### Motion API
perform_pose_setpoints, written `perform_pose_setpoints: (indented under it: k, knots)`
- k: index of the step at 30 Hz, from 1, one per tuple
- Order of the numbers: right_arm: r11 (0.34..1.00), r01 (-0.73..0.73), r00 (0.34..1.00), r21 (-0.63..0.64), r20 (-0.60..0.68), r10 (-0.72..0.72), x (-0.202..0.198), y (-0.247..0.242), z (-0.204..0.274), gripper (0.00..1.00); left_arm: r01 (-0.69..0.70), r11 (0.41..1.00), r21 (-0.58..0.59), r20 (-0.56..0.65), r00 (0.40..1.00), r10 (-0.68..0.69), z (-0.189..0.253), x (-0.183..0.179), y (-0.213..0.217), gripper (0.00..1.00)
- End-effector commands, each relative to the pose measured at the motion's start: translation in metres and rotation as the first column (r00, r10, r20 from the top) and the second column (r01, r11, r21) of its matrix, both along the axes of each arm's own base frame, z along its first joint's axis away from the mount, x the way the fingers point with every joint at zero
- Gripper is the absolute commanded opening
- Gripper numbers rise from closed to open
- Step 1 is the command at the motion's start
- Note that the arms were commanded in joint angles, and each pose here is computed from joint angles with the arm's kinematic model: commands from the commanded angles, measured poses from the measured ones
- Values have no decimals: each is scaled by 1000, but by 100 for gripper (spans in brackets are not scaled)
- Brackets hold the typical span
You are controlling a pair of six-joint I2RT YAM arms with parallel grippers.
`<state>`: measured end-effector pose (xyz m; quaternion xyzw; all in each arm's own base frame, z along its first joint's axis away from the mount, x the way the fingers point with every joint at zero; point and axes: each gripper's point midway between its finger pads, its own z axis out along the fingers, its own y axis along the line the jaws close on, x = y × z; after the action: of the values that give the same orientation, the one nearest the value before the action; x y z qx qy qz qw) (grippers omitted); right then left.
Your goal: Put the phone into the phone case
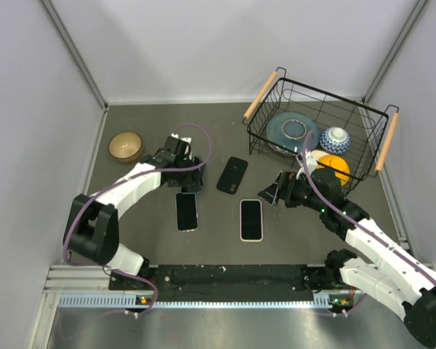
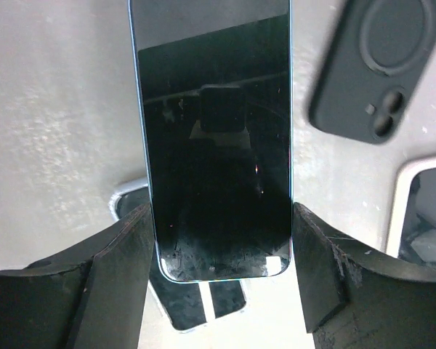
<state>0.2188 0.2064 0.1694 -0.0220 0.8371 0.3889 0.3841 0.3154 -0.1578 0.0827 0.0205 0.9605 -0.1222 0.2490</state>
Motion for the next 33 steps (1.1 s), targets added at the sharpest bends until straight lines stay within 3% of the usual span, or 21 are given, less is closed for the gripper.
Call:
perform_pose_setpoints:
  k: [1,5,9,17,21,26,33]
  knots:
    - [1000,-20,999,22,41,19,-1,4,4,87,102,987,-121,115,989,-88,26,-12,-29,0]
    - [996,-60,995,60,82,55,0,12,7,87,210,970,-126,142,971,-192,31,-44,-52,0]
    - [988,-142,988,68,74,137,0,25,19,87,412,908,-74,219,895,-388,39,-92,-88,0]
    - [962,-251,960,111,-98,262,1,34,0,84,601,792,-106,337,771,-540,52,-145,-120,0]
    - [913,-368,905,175,-158,395,-10,49,-3,84,656,748,-101,373,722,-583,53,-157,-128,0]
    - [901,-392,873,186,-233,428,-11,52,-20,82,698,709,-101,416,677,-608,59,-165,-136,0]
    - [851,-457,821,258,-247,515,-23,59,-25,71,740,662,-118,446,635,-631,63,-170,-147,0]
